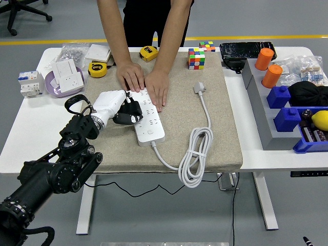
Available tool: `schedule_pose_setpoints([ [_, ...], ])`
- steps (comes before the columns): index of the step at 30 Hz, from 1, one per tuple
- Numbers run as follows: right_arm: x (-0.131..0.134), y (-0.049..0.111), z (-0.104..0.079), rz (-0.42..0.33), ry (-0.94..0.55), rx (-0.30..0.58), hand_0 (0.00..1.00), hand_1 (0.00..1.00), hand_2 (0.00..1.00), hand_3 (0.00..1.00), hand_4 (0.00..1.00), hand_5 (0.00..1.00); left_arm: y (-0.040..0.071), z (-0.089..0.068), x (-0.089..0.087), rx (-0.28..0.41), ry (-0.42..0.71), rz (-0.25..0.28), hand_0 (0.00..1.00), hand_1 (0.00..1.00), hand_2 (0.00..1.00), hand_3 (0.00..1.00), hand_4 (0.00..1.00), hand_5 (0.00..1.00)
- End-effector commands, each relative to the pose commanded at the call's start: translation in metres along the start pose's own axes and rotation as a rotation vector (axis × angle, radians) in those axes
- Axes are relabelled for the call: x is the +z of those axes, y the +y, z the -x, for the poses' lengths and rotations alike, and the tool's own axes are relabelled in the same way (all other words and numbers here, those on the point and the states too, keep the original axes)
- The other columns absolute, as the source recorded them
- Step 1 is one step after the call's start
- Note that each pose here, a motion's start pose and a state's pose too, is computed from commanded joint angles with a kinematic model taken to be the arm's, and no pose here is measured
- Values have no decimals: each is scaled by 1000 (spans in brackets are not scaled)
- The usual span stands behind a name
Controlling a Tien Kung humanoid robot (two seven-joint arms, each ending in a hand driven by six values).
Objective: Pick up the plug,place it near the board,insert it into the board,press the button
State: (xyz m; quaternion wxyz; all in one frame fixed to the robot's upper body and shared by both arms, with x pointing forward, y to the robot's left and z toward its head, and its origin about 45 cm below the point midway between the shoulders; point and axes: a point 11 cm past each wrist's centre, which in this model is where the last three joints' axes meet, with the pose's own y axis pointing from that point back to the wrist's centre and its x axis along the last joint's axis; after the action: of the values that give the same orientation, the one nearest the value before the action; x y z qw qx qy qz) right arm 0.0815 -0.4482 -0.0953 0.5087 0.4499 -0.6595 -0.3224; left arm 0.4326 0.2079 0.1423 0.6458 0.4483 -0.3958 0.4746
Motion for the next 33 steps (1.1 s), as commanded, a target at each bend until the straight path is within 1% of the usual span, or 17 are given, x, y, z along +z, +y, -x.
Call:
schedule_pose_setpoints([
  [3, 0, 0, 0, -1, -1, 1, 998, 858, 762, 778, 998, 979, 0, 0, 0, 6, 1, 0, 325, 272, 410, 475, 682, 96],
  [4, 0, 0, 0, -1, -1, 2, 998, 859, 761, 778, 998, 980, 0, -1, 0, 11, 1, 1, 304, 165, 261, 411, 661, 79],
  [9, 0, 0, 0, 0, -2, 2, 998, 859, 761, 778, 998, 980, 0, -5, 1, 26, 5, 2, 304, 165, 261, 411, 661, 79],
  [10, 0, 0, 0, -1, -2, 2, 998, 859, 761, 778, 998, 980, 0, -4, 1, 26, 4, 3, 298, 164, 249, 397, 661, 82],
  [21, 0, 0, 0, -1, -2, 3, 998, 858, 761, 778, 998, 980, 0, -2, 1, 28, 3, 8, 300, 151, 238, 383, 661, 83],
  [22, 0, 0, 0, -1, -2, 3, 998, 858, 761, 778, 998, 981, 0, -2, 1, 27, 6, 9, 296, 141, 228, 357, 664, 97],
  [29, 1, 0, -1, 1, 1, 4, 998, 859, 761, 778, 998, 981, 3, 7, -5, 12, 107, -8, 294, 135, 221, 353, 663, 102],
  [33, 2, 0, -1, 2, 2, 4, 998, 859, 761, 778, 998, 981, 3, 8, -7, 16, 143, -16, 294, 135, 221, 353, 663, 102],
])
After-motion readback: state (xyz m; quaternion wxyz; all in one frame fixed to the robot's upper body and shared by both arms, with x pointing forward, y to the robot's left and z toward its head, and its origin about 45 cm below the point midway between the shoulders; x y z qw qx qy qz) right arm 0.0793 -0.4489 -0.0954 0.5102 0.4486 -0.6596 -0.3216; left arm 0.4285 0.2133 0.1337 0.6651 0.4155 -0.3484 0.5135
